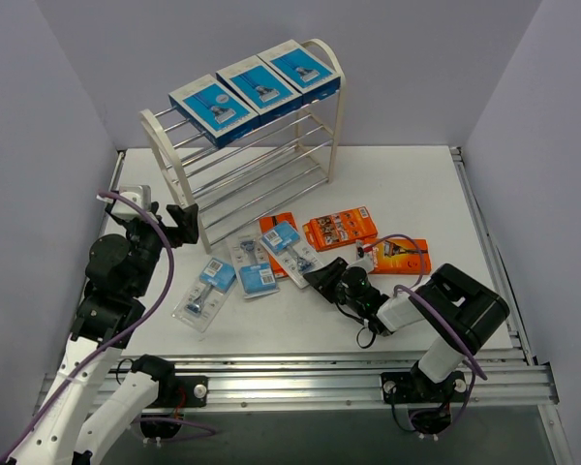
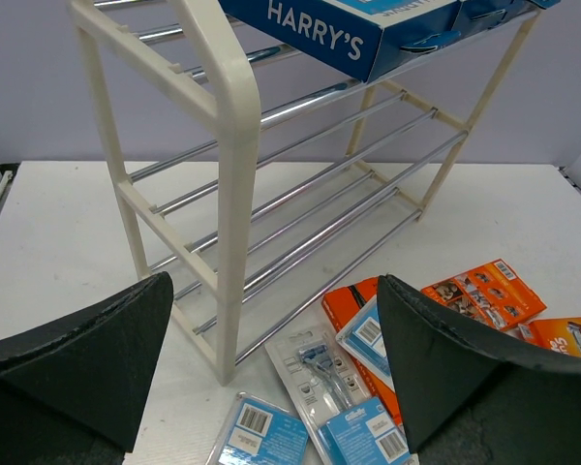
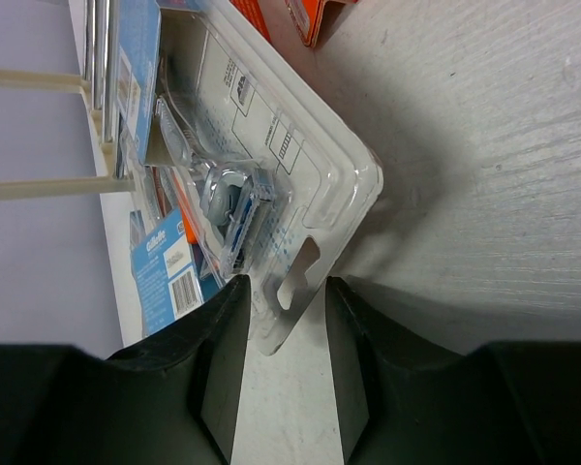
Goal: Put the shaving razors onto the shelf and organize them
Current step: Grab a shaving razor with the right arm
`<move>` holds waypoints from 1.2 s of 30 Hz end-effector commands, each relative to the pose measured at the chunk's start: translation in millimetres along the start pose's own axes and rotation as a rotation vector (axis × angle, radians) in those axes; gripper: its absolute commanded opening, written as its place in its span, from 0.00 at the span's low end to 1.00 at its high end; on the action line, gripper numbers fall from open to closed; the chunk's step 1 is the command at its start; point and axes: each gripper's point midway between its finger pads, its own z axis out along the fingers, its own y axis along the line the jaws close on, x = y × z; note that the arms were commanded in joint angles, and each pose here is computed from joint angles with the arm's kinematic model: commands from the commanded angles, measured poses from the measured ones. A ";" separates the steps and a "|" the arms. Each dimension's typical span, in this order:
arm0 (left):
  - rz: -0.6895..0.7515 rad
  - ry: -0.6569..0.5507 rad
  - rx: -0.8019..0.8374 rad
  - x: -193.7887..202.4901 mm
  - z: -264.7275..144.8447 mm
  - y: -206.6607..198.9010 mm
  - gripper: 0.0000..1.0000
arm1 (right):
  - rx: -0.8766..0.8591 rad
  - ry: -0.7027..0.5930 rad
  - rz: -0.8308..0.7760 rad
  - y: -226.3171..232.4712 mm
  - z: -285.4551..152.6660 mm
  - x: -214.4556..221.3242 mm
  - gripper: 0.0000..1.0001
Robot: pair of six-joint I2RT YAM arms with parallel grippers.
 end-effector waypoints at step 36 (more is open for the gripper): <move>-0.001 -0.043 0.000 -17.2 -3.6 -2.5 0.94 | -0.200 -0.104 0.030 96.6 -19.1 -54.8 0.00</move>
